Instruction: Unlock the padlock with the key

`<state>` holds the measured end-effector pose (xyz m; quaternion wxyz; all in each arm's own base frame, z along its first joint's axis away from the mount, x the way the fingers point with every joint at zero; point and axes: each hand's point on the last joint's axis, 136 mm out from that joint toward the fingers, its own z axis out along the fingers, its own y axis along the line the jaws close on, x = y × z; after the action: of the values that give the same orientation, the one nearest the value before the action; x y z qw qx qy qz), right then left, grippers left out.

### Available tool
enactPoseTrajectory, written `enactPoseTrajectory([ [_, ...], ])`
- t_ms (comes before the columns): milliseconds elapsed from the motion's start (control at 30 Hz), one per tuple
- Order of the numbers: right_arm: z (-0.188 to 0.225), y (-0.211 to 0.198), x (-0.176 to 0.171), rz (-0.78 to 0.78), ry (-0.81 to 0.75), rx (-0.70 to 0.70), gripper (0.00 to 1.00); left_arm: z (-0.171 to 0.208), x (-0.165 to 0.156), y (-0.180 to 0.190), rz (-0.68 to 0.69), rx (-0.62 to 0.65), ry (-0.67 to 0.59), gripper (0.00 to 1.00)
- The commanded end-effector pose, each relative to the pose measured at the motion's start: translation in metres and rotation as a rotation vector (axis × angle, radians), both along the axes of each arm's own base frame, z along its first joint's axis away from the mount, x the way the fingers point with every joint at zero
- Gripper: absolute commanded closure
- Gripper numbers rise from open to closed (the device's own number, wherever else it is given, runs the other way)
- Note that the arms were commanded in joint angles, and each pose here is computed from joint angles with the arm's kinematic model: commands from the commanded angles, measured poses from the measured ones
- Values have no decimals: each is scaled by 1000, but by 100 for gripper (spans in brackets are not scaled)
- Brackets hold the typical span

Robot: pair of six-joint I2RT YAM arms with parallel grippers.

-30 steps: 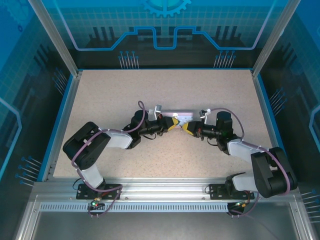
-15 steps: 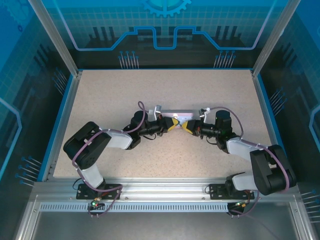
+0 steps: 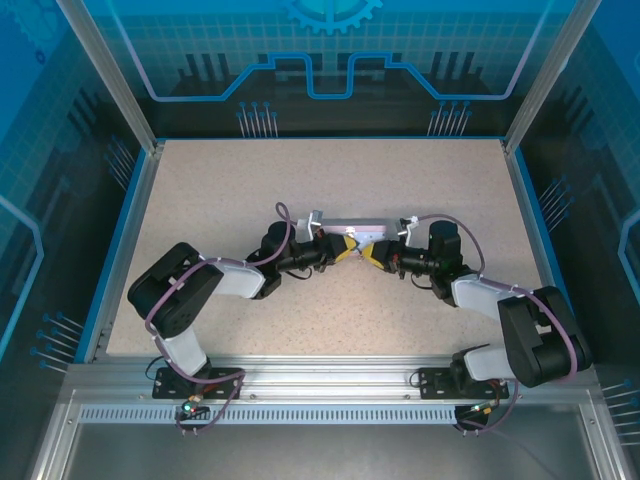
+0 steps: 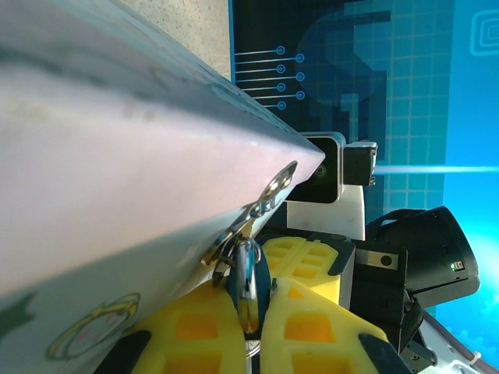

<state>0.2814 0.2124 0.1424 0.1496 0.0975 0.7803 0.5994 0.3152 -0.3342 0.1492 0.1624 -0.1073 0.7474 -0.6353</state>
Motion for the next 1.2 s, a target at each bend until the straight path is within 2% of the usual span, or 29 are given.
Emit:
enactPoseTrajectory([
  [0,14,5,7,1,-45,12,100,10,-1,1,-15,-45,-38,100],
  [700,19,2,4,-3,-54,9,100,3,-2,1,-14,-36,-29,100],
  [1167,17,1,13,-44,-45,22,100,12,-2,-1,-18,-59,-39,100],
])
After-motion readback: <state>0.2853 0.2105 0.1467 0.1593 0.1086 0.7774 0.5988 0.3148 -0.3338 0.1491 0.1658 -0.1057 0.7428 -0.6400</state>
